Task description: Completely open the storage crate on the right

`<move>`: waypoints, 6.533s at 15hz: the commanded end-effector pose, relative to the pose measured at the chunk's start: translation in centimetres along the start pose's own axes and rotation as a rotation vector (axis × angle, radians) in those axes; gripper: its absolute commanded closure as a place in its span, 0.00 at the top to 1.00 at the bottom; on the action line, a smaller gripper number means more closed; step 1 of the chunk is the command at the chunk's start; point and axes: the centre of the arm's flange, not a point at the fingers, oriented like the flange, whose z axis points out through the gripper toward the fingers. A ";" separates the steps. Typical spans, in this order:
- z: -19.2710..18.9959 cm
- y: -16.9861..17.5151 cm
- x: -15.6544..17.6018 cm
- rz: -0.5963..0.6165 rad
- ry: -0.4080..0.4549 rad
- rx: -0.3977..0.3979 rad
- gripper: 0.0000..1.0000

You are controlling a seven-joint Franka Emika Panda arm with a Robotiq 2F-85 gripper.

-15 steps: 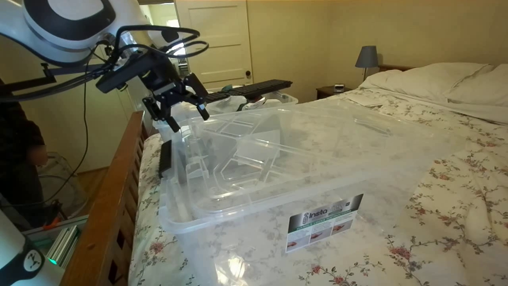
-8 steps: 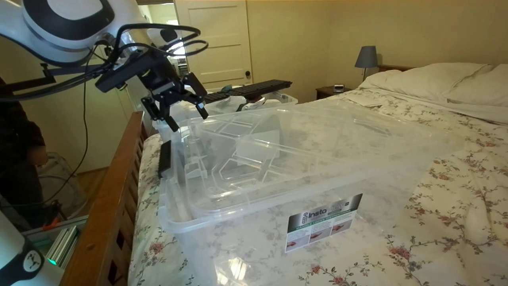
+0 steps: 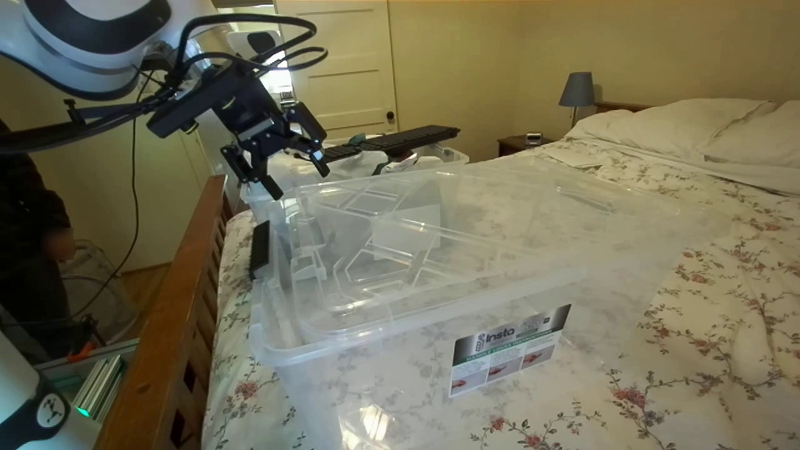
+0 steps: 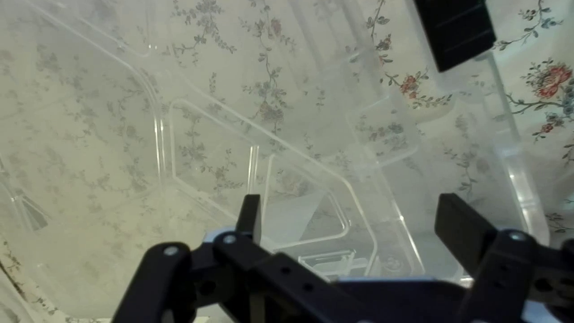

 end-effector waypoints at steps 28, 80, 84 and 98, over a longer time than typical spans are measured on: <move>-0.5 -3.0 -1.5 -0.251 -0.167 0.263 1.00; 1.7 -0.8 0.9 -0.241 -0.061 0.086 1.00; 2.1 -1.3 0.7 -0.217 -0.017 0.074 1.00; 6.6 -2.1 3.0 -0.092 0.028 -0.179 1.00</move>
